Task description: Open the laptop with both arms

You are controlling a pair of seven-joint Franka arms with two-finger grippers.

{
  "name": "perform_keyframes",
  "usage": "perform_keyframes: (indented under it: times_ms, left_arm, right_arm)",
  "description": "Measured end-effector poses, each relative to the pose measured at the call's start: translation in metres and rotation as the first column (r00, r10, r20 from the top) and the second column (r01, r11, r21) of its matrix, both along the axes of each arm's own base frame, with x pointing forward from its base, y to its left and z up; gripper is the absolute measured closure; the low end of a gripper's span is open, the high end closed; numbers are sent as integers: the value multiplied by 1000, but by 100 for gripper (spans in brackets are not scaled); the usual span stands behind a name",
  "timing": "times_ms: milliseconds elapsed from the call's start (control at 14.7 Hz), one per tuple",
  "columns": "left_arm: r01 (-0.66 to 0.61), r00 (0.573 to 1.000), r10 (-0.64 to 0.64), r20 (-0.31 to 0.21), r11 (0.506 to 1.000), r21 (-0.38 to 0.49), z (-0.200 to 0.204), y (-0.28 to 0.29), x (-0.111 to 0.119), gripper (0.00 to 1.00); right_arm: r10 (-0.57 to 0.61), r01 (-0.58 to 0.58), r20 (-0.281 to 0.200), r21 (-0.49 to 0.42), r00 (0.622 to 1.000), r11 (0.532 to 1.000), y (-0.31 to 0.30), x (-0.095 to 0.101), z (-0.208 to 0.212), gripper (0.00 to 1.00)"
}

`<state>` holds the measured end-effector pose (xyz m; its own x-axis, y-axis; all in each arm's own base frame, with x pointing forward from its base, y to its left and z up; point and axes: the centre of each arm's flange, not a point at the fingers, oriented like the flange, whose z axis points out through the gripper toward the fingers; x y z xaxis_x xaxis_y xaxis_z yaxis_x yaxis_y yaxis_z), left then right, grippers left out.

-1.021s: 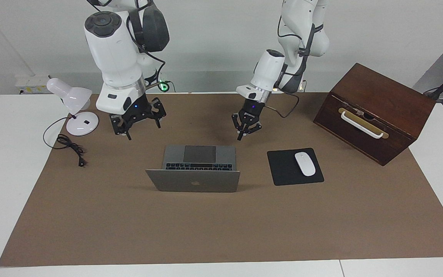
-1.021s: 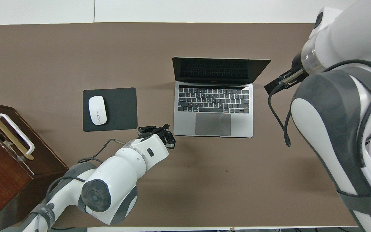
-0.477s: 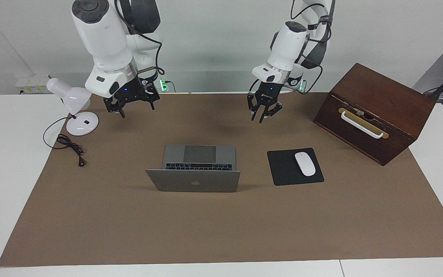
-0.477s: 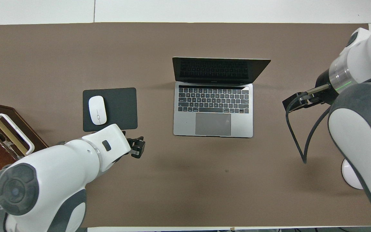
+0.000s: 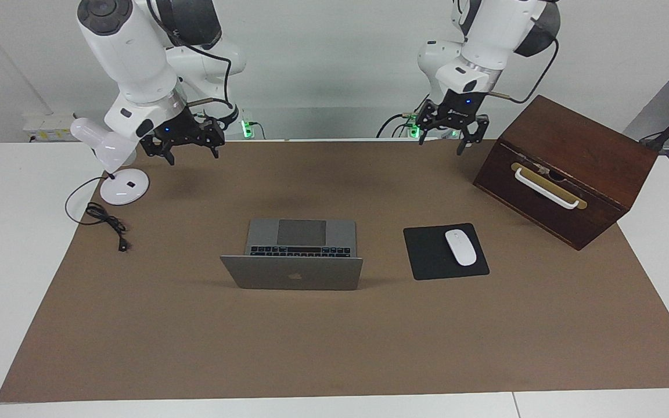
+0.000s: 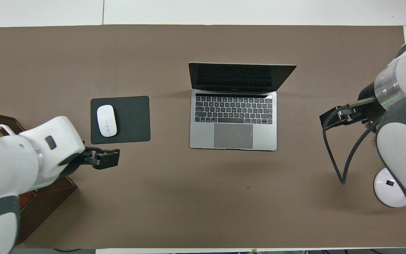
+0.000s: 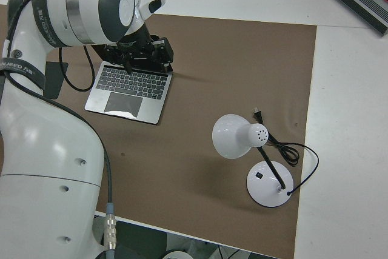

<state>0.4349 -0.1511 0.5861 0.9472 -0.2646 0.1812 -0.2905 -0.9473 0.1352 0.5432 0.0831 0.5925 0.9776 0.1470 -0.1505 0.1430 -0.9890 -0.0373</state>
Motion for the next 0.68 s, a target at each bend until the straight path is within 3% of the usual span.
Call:
perform_keyframes:
  times_ms: [340, 681]
  left_arm:
    - [-80, 996, 81, -47, 997, 23, 43, 93, 7, 0]
    - [-230, 973, 232, -11, 969, 85, 49, 164, 12, 0]
  right_arm:
    - [-20, 20, 13, 1, 1000, 1000, -10, 2, -1, 0]
    - [-108, 108, 43, 1, 993, 994, -36, 8, 2, 0]
